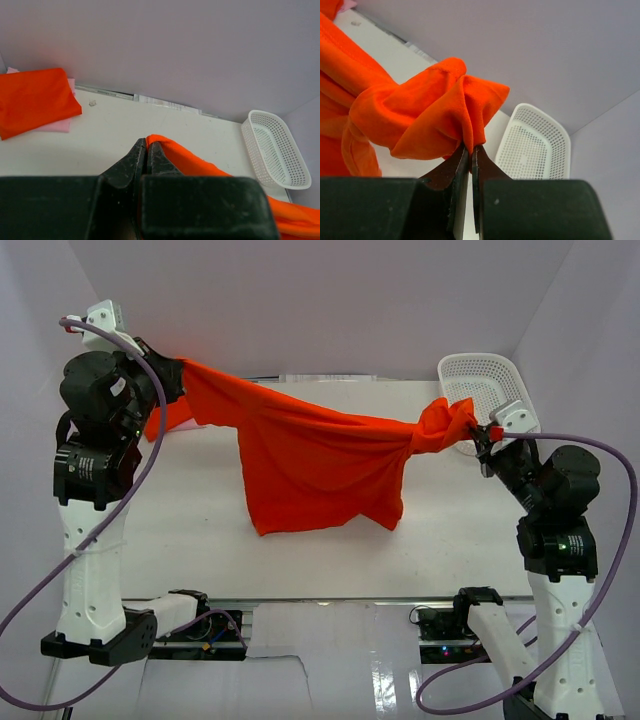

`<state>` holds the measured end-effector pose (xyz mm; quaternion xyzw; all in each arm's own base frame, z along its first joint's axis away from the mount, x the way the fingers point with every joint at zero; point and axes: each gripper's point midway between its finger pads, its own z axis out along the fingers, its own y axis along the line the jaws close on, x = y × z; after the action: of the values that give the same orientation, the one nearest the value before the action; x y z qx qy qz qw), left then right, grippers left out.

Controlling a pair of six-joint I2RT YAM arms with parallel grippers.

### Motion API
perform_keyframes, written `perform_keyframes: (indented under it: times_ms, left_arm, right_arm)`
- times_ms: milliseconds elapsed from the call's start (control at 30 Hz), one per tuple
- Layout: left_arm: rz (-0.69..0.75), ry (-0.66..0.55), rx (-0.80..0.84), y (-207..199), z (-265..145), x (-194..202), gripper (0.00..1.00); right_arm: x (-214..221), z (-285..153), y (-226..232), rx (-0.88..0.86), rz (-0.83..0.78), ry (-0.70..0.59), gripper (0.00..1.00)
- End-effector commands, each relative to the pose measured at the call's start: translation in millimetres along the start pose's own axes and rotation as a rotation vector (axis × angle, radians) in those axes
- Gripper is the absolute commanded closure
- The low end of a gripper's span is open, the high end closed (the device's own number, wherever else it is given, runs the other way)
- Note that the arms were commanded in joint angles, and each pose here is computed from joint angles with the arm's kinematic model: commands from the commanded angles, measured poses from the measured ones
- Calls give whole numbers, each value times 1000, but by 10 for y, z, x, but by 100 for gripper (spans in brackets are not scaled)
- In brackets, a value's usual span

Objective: Fold and stack the t-shirts
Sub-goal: Flatten out the tshirt

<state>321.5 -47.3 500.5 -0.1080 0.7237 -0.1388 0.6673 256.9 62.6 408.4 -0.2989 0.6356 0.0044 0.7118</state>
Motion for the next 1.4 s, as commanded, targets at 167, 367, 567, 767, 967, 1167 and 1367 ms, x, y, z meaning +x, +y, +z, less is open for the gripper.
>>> perform_keyframes:
  times_ms: [167, 367, 567, 767, 967, 1167, 1367]
  left_arm:
    - [-24, -63, 55, -152, -139, -299, 100]
    - [-49, -48, 164, -395, -79, -369, 100]
    - [-40, 117, 451, -858, 33, -3, 100]
    - [-77, 321, 731, -1221, 22, 495, 100]
    - [-28, 475, 878, -1530, -59, 989, 100]
    - [46, 642, 1000, -1936, -146, 1490, 100]
    - [103, 732, 1158, -2293, -299, 1802, 98]
  right_arm:
    - [194, -48, 105, -21, 16, 46, 91]
    - [408, 80, 93, -56, 64, 172, 48]
    - [-16, 158, 238, -266, 53, 124, 30]
    - [-642, 150, 591, -621, 133, -27, 24]
    - [-964, 123, 773, -833, 245, -151, 20]
    - [-954, 119, 925, -987, 347, -187, 19]
    - [-867, 104, 1033, -1094, 392, -204, 20]
